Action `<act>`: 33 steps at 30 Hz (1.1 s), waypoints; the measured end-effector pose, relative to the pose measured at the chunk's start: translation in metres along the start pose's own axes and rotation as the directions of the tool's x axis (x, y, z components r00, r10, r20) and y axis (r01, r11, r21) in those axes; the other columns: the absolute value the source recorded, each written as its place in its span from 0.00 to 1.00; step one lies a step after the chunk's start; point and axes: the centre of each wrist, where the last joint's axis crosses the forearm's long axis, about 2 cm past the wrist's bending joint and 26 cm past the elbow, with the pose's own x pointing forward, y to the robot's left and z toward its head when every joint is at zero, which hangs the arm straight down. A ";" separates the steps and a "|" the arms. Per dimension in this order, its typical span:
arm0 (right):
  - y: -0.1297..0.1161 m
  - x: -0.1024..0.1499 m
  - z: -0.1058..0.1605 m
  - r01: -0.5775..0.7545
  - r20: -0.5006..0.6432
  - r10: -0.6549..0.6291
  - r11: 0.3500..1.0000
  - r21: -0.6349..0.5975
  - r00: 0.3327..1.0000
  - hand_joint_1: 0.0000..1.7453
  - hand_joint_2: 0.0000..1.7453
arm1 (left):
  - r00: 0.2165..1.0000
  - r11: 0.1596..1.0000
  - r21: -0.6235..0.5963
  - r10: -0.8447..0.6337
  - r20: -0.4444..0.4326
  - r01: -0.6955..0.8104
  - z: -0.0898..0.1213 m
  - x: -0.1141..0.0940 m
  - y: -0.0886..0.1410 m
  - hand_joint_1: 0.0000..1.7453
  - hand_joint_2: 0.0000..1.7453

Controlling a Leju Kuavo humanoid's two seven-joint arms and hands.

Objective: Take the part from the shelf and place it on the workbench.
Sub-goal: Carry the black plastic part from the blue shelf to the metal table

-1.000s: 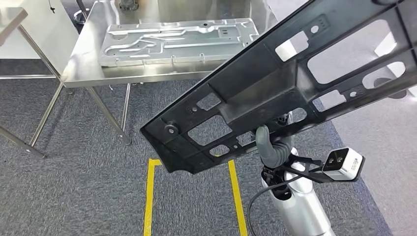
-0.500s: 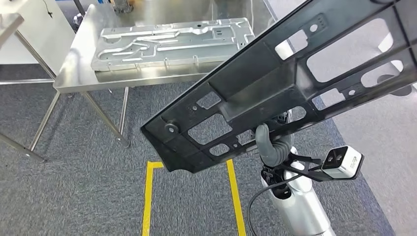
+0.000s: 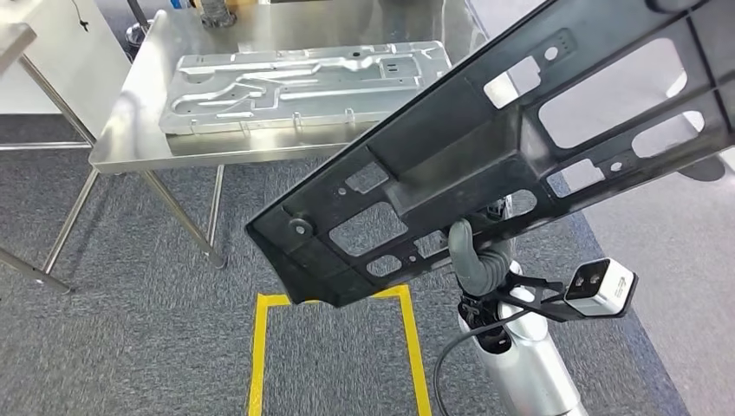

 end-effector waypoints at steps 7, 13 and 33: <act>-0.007 -0.001 0.001 -0.049 -0.011 0.049 0.998 -0.037 0.999 1.00 1.00 | 1.000 1.000 -0.002 0.001 -0.003 -0.001 0.001 -0.002 0.000 0.00 0.00; -0.021 0.000 -0.001 -0.099 -0.017 0.098 0.992 -0.078 0.995 1.00 1.00 | 1.000 1.000 -0.001 0.008 -0.001 -0.008 0.001 -0.001 -0.001 0.00 0.00; -0.066 -0.002 -0.020 -0.816 -0.290 0.779 0.578 -0.014 0.556 1.00 1.00 | 0.999 0.999 0.013 0.040 0.012 -0.040 0.001 -0.002 0.000 0.00 0.00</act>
